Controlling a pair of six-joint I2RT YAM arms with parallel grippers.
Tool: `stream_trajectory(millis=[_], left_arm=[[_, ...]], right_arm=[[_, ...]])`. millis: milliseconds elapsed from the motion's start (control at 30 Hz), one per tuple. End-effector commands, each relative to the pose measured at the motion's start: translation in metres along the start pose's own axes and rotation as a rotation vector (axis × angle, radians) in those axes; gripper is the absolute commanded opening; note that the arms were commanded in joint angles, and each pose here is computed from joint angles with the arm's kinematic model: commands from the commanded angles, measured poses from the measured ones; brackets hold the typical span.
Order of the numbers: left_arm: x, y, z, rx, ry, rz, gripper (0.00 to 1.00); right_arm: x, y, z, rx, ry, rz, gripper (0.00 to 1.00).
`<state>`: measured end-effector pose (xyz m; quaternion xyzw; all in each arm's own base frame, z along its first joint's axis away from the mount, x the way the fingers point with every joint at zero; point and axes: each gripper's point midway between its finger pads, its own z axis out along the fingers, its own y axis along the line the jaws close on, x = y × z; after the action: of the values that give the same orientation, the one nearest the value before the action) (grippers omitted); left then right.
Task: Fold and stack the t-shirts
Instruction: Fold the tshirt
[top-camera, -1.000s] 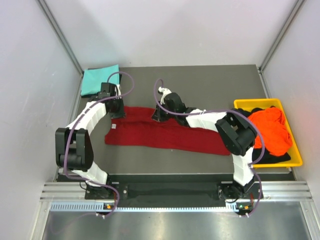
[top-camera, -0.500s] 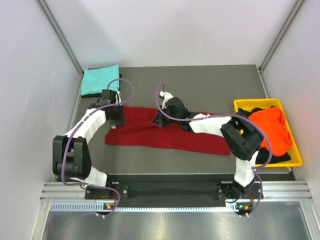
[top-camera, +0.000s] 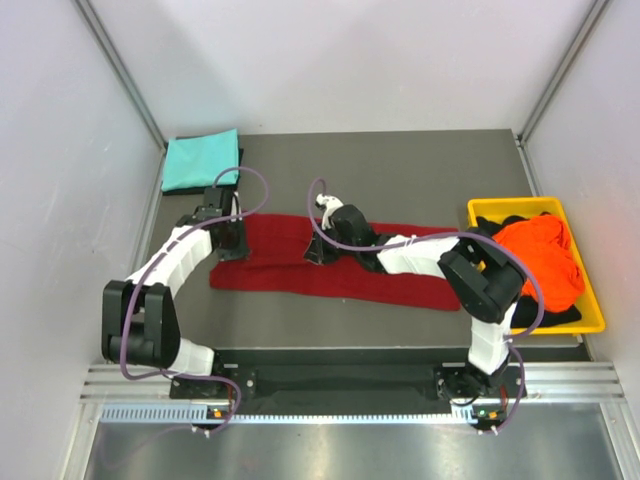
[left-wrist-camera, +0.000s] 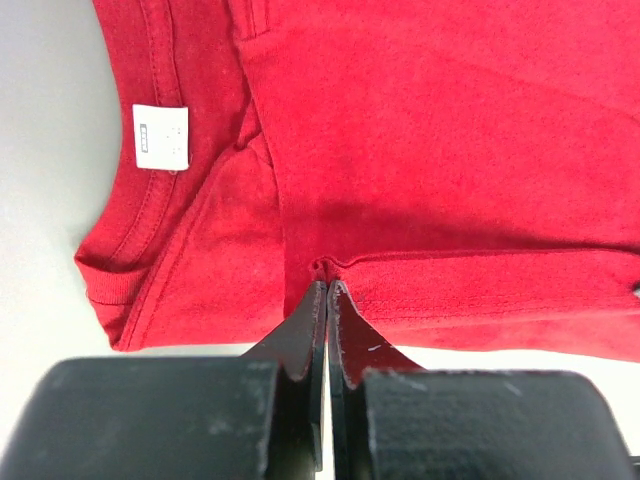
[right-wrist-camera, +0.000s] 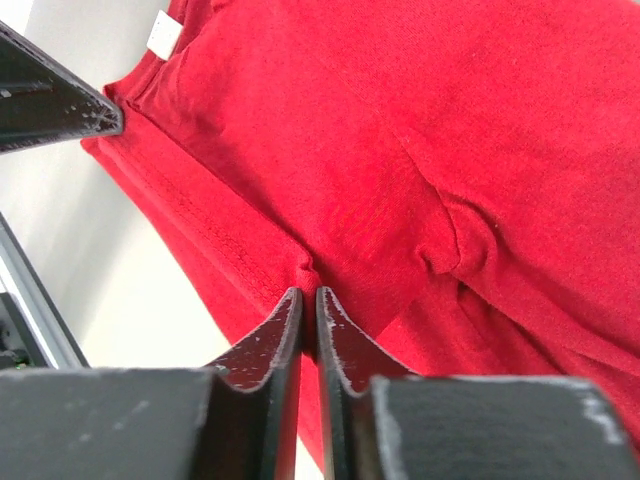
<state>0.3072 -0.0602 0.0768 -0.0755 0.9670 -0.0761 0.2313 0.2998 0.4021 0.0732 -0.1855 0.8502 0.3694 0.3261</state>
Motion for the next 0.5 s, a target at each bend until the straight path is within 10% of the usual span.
stream_trajectory(millis=[0, 300, 467], left_arm=[[-0.004, 0.001, 0.003, -0.012, -0.02, -0.013, 0.0], [-0.026, 0.0, 0.018, -0.037, -0.024, -0.008, 0.0], [-0.043, -0.006, 0.022, -0.019, -0.052, 0.02, 0.0]], right_arm=[[-0.019, 0.021, -0.006, -0.054, -0.066, -0.01, 0.1], [-0.029, 0.019, 0.004, -0.044, -0.105, 0.003, 0.09], [-0.033, 0.025, 0.005, -0.063, -0.113, 0.029, 0.24]])
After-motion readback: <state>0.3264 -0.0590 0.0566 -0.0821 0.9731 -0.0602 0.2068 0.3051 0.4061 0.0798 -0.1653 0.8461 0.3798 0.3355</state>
